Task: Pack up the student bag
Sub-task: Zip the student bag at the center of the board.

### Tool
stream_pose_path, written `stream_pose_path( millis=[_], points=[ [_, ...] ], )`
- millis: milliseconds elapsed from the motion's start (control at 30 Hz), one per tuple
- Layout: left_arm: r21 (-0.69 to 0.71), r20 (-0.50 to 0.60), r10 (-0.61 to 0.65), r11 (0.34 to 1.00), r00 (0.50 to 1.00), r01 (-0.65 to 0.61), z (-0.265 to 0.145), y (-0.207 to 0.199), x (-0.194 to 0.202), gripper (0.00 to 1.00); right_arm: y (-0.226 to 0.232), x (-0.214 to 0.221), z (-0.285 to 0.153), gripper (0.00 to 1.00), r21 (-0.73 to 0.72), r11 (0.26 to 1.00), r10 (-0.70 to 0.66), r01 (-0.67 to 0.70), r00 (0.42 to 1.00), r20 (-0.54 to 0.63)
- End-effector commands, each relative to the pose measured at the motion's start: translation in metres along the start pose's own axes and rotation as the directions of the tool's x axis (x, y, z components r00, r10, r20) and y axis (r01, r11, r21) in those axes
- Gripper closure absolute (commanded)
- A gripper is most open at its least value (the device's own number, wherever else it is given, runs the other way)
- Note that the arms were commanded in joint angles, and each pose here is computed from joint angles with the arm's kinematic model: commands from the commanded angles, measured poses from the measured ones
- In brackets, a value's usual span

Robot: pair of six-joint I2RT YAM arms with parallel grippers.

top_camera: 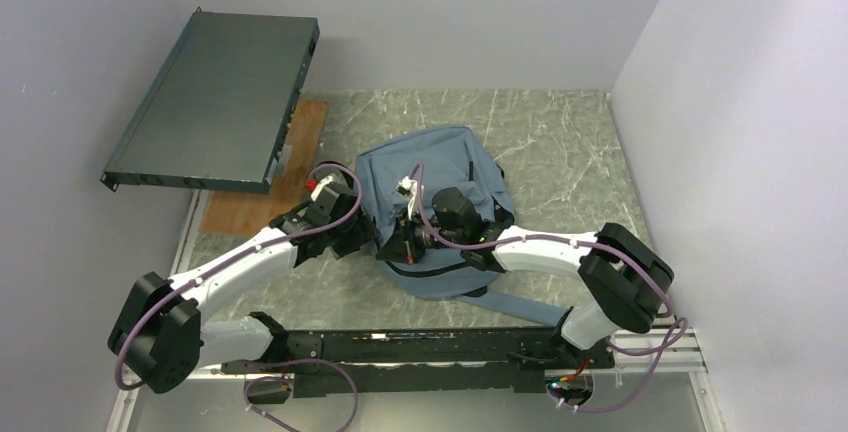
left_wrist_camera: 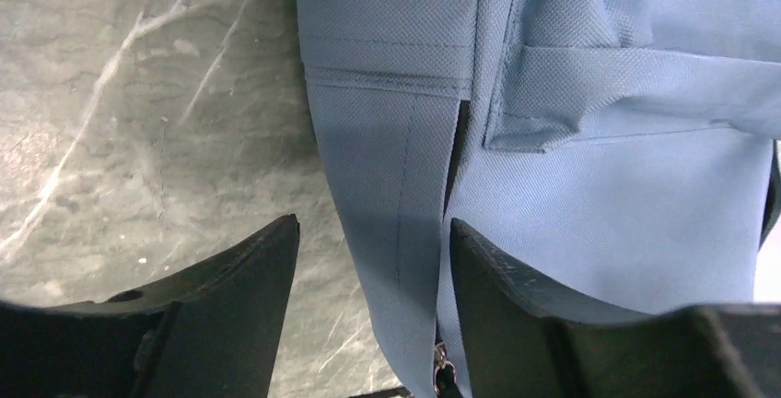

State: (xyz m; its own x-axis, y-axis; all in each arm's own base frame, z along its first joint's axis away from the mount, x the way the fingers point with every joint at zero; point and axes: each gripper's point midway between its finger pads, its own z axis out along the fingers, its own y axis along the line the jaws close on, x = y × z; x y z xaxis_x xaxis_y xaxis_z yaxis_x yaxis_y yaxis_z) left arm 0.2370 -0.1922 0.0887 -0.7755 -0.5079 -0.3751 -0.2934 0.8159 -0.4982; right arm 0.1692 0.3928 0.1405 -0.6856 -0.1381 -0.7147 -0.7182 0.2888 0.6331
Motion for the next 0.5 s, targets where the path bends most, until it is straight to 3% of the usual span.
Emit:
stream_pose_path(
  millis=[0, 133, 267, 333, 433, 467],
  points=[
    [0.065, 0.013, 0.031, 0.997, 0.999, -0.031, 0.012, -0.013, -0.003, 0.39, 0.015, -0.013, -0.004, 1.0, -0.007, 0.997, -0.074, 0.074, 0.997, -0.001],
    [0.056, 0.004, 0.089, 0.994, 0.996, -0.089, 0.021, -0.015, -0.004, 0.51, 0.02, -0.008, -0.003, 1.0, 0.004, 0.996, -0.085, 0.085, 0.996, -0.025],
    [0.039, 0.045, 0.141, 0.989, 0.989, -0.142, 0.023, -0.015, -0.014, 0.7, 0.025, -0.004, 0.0, 1.0, 0.034, 0.994, -0.1, 0.101, 0.994, -0.041],
    [0.034, 0.058, 0.162, 0.986, 0.985, -0.164, 0.024, -0.011, -0.02, 0.85, 0.023, -0.003, 0.001, 1.0, 0.071, 0.993, -0.092, 0.093, 0.995, -0.029],
    [0.036, 0.086, 0.176, 0.983, 0.981, -0.18, 0.023, -0.008, -0.03, 1.0, 0.027, -0.003, 0.001, 1.0, 0.097, 0.993, -0.073, 0.074, 0.997, -0.006],
    [0.028, 0.098, 0.183, 0.982, 0.978, -0.186, 0.022, -0.006, -0.035, 1.0, 0.03, -0.003, 0.002, 1.0, 0.1, 0.993, -0.069, 0.069, 0.998, -0.002]
  ],
)
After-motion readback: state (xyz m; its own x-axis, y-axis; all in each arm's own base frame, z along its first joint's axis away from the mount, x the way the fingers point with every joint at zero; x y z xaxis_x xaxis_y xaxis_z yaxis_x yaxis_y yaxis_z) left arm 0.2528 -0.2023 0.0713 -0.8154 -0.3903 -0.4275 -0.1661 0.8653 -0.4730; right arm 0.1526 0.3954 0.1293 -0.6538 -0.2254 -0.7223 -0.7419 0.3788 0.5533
